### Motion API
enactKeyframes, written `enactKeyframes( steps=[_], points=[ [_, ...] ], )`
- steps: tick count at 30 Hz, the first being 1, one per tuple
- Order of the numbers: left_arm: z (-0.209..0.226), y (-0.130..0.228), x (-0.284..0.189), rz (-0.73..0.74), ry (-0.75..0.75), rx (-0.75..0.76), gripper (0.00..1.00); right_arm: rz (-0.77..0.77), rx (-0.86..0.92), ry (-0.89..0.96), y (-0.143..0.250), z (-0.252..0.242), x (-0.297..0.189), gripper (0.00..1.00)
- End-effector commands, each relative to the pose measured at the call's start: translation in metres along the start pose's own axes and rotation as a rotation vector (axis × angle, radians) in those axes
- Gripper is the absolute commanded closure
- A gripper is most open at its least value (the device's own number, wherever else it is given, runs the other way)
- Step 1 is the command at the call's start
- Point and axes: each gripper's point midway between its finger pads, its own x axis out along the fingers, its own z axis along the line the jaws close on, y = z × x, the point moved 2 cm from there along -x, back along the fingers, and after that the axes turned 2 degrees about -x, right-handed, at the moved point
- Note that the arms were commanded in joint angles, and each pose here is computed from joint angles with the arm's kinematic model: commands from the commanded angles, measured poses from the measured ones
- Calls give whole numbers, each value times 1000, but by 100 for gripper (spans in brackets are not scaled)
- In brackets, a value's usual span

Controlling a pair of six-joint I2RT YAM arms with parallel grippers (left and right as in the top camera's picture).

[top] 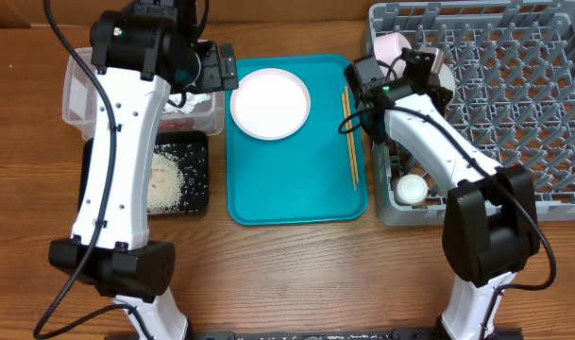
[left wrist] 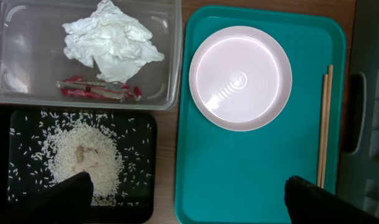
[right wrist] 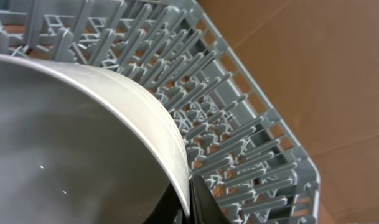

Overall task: Sort waste into correct bins and load items into the dishwasher
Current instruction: 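Lower the white bowl into the rack and open the right gripper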

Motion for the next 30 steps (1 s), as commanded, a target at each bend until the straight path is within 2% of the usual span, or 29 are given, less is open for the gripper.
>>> enactKeyframes(
  steps=[1, 6, 11, 30],
  points=[
    [2, -4, -6, -27, -7, -9, 0, -56, -14, 95, -4, -12, 2, 96],
    [2, -4, -6, -27, -7, -9, 0, -142, -16, 216, -17, -31, -2, 96],
    [2, -4, -6, -27, -7, -9, 0, -149, -33, 234, -18, -34, -3, 96],
    [2, -4, -6, -26, -8, -9, 0, -21, -31, 76, 1, -12, 7, 96]
  ],
)
